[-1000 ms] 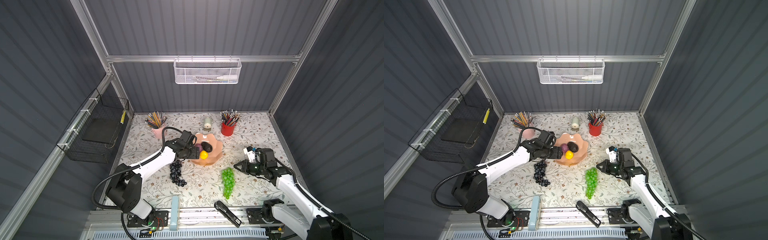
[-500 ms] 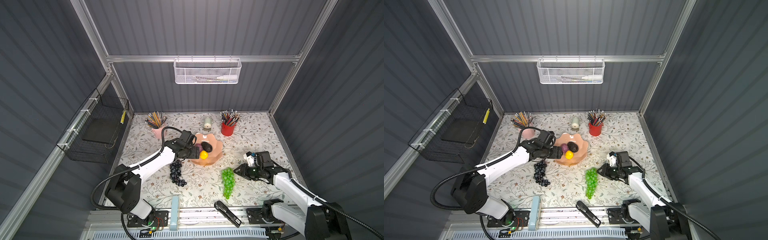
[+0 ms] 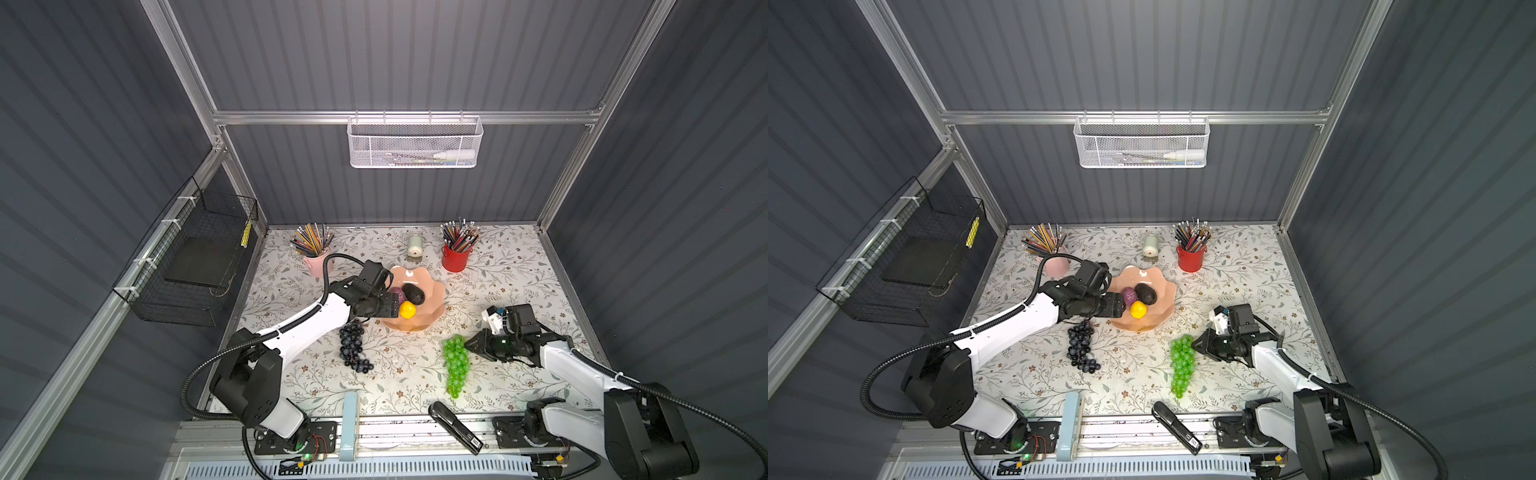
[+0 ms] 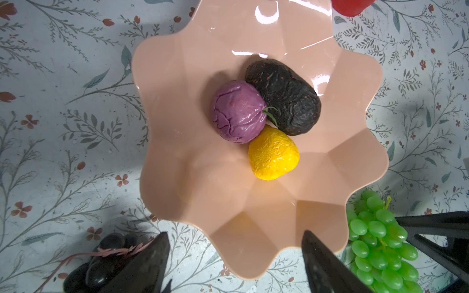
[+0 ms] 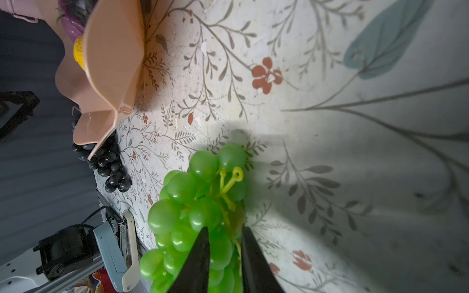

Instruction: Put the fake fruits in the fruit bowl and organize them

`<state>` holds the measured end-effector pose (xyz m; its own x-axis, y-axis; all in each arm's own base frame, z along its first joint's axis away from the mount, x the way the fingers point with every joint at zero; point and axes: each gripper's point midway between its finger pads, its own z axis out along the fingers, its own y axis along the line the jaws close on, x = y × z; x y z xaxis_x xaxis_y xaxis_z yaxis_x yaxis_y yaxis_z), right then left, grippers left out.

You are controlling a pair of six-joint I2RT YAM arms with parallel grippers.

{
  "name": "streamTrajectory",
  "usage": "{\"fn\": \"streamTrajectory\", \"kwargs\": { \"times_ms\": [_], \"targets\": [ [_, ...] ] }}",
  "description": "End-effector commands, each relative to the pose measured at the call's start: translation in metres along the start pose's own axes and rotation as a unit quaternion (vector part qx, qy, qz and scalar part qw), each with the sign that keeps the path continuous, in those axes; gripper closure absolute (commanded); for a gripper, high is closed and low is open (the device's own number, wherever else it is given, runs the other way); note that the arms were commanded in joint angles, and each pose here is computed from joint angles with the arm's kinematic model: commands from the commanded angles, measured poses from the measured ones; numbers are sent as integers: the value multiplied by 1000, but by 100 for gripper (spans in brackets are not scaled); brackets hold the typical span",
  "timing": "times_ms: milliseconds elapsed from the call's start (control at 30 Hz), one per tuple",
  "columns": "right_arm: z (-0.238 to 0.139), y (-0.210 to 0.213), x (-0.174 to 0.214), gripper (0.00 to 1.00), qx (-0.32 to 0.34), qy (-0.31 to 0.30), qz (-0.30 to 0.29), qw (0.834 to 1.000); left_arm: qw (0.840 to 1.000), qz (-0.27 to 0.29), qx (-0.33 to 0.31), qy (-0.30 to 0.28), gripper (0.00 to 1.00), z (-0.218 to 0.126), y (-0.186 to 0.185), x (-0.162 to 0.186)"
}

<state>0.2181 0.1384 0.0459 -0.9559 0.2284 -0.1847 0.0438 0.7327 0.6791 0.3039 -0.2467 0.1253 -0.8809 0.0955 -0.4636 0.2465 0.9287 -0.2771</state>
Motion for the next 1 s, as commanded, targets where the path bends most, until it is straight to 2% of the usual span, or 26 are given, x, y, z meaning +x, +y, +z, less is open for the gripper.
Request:
{"fn": "streamTrajectory", "kwargs": {
  "times_ms": [0,100,333,767,900,967],
  "targets": [
    [2,6,0,82,-17,0,-10,1000,1000,-4,5,-4,18,-5,-2,-3],
    [2,8,-4,90,-21,-6,-11,1000,1000,-3,6,-5,18,-5,-3,-4],
    [0,10,-6,100,-19,-14,-14,1000,1000,-3,5,-6,18,-7,-2,-4],
    [-29,40,-18,100,-45,-56,-38,997,1000,1,3,-9,18,-6,-3,-7],
    [-30,24,-18,100,2,-60,-35,998,1000,3,4,-12,18,-9,-3,-8],
    [-28,13,-15,85,30,-50,-32,998,1000,2,4,-13,18,-10,-3,-8]
  ]
}}
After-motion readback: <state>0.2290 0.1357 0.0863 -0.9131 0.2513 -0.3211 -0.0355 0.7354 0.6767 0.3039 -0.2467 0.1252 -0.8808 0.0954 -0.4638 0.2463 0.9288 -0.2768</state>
